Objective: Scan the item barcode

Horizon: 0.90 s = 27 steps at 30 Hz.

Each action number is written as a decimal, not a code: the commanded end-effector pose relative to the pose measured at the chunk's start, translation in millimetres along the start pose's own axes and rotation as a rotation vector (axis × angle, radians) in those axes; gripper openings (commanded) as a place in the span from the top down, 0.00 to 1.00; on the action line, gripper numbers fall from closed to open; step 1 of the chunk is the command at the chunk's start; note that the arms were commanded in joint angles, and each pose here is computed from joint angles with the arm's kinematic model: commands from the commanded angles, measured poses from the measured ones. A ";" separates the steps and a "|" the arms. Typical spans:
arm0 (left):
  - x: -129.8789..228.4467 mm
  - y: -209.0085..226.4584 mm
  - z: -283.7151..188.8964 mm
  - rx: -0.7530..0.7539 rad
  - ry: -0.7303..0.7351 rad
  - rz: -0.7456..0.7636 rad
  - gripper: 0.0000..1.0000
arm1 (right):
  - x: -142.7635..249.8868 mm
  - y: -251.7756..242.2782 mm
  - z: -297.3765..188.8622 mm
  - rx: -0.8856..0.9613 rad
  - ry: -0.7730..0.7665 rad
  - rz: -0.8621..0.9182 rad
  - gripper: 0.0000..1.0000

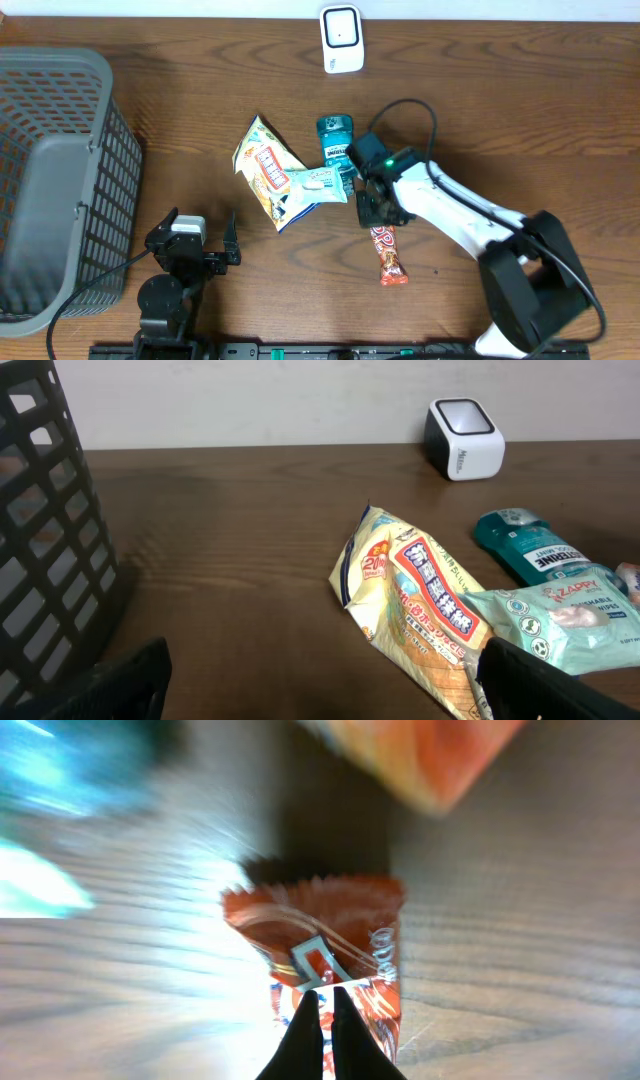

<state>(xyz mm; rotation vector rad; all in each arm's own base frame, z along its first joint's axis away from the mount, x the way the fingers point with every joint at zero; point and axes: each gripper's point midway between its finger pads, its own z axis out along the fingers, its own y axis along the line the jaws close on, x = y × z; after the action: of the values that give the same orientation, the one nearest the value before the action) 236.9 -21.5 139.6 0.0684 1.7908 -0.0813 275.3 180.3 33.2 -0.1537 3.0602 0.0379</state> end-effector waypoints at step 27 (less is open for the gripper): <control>13.5 -0.6 1.4 0.005 0.042 -0.007 0.02 | -37.1 33.3 -10.2 -0.118 -0.081 -0.131 0.99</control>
<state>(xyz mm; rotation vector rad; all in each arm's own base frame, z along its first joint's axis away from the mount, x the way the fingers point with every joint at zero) 236.9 -21.6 139.6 0.0687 1.7908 -0.0816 291.5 197.9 18.3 -0.2547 3.0182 0.1169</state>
